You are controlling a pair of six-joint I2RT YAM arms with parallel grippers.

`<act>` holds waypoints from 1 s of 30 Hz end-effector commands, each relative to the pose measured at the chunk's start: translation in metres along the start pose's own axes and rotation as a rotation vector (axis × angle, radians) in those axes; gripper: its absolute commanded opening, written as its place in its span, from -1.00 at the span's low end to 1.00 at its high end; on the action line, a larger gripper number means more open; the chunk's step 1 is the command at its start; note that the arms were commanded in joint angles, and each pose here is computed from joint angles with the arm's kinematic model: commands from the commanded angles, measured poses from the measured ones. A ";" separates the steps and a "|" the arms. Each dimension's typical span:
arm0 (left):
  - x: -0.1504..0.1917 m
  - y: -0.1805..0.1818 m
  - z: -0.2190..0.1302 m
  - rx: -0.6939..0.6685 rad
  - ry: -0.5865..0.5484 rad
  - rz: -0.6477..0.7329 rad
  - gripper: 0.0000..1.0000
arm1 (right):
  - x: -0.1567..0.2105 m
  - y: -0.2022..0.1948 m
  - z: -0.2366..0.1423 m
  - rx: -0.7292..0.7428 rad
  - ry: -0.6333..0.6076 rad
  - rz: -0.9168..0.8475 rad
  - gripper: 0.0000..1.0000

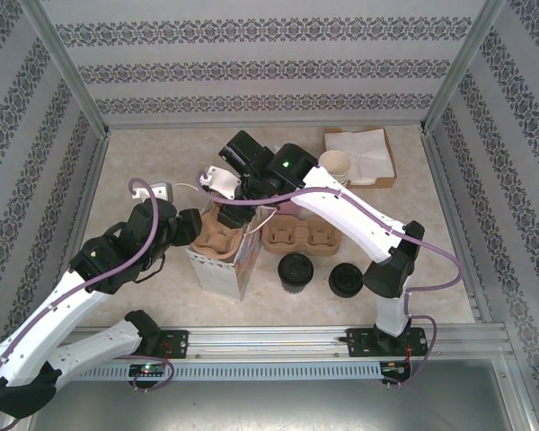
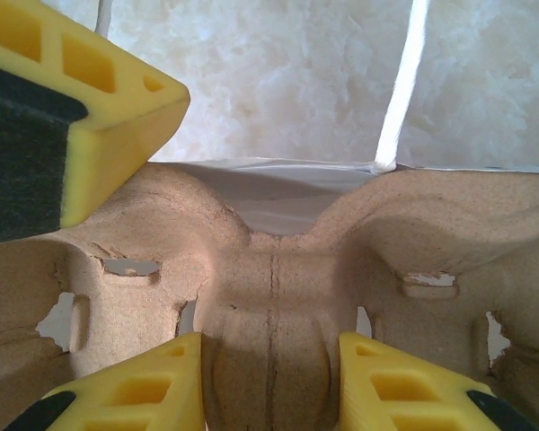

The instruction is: Pack the takeout coffee

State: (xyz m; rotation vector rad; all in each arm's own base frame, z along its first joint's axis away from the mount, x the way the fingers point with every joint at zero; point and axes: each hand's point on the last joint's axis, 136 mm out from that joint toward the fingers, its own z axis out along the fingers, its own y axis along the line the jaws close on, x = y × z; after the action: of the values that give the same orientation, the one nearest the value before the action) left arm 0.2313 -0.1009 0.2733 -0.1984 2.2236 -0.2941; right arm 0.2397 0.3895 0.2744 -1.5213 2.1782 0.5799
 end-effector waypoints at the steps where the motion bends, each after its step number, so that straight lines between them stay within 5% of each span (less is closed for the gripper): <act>1: 0.008 0.003 0.001 0.005 0.026 -0.013 0.34 | 0.001 -0.014 -0.006 0.063 -0.006 0.011 -0.32; 11: 0.000 -0.008 -0.006 0.063 0.014 -0.021 0.36 | 0.015 -0.017 0.008 0.096 0.066 0.003 -0.32; 30: 0.004 -0.007 -0.025 0.113 0.029 -0.054 0.50 | -0.006 -0.021 -0.009 0.041 -0.051 0.129 -0.34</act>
State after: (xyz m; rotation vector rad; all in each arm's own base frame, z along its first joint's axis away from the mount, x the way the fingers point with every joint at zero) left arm 0.2168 -0.1092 0.2813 -0.1785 2.2233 -0.4316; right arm 0.2605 0.3867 0.2756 -1.3869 2.2266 0.5705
